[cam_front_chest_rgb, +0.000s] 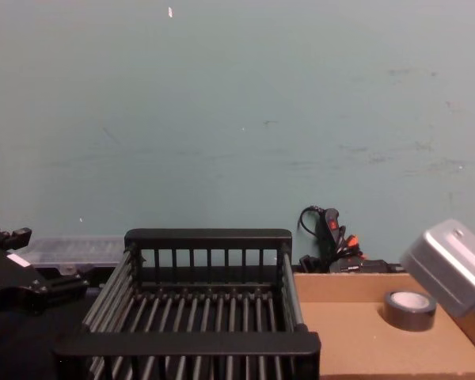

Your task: Pick up the white tape and place it into the black box , Pick up the silver tape and place it into the brown box.

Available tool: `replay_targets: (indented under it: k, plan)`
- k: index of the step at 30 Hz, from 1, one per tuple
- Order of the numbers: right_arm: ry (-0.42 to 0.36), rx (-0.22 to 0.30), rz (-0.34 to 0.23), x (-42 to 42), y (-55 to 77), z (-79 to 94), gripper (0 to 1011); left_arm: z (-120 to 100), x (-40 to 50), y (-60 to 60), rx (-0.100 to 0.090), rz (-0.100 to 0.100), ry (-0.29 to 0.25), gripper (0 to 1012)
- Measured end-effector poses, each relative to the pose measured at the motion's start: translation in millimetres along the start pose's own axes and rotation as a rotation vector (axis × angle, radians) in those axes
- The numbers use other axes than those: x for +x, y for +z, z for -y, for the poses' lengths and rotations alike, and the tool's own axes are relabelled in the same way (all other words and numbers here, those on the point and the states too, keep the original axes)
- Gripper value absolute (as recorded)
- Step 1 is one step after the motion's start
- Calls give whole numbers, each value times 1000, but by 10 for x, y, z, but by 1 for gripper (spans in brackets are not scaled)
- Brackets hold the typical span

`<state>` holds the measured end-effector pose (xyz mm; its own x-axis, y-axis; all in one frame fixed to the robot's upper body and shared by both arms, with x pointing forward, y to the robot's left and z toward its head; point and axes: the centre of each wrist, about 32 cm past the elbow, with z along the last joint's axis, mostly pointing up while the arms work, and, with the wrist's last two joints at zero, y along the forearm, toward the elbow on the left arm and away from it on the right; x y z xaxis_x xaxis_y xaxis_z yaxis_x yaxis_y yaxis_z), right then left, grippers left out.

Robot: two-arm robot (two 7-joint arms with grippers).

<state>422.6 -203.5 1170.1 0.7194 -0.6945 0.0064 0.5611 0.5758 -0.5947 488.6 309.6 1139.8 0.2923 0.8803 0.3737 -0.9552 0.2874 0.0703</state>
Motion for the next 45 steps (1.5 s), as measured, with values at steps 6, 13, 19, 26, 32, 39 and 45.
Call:
replay_targets:
  k: [6,13,19,26,32,39,45]
  plan:
    - [0,-4,-7,-11,-14,6,1002,0,0,0,0,0,0,1001]
    - [-4,-6,-11,-15,-18,3,1003,0,0,0,0,0,0,1001]
    - [-11,-9,-7,-12,-17,-4,1002,0,0,0,0,0,0,1001]
    - [-11,-9,-7,-13,-18,-4,1002,0,0,0,0,0,0,1001]
    - [-10,-9,-7,-13,-18,-4,978,0,0,0,0,0,0,1001]
    - [-9,-8,-7,-13,-19,-4,786,0,0,0,0,0,0,1001]
    - [-8,-8,-8,-13,-19,-4,604,0,0,0,0,0,0,1001]
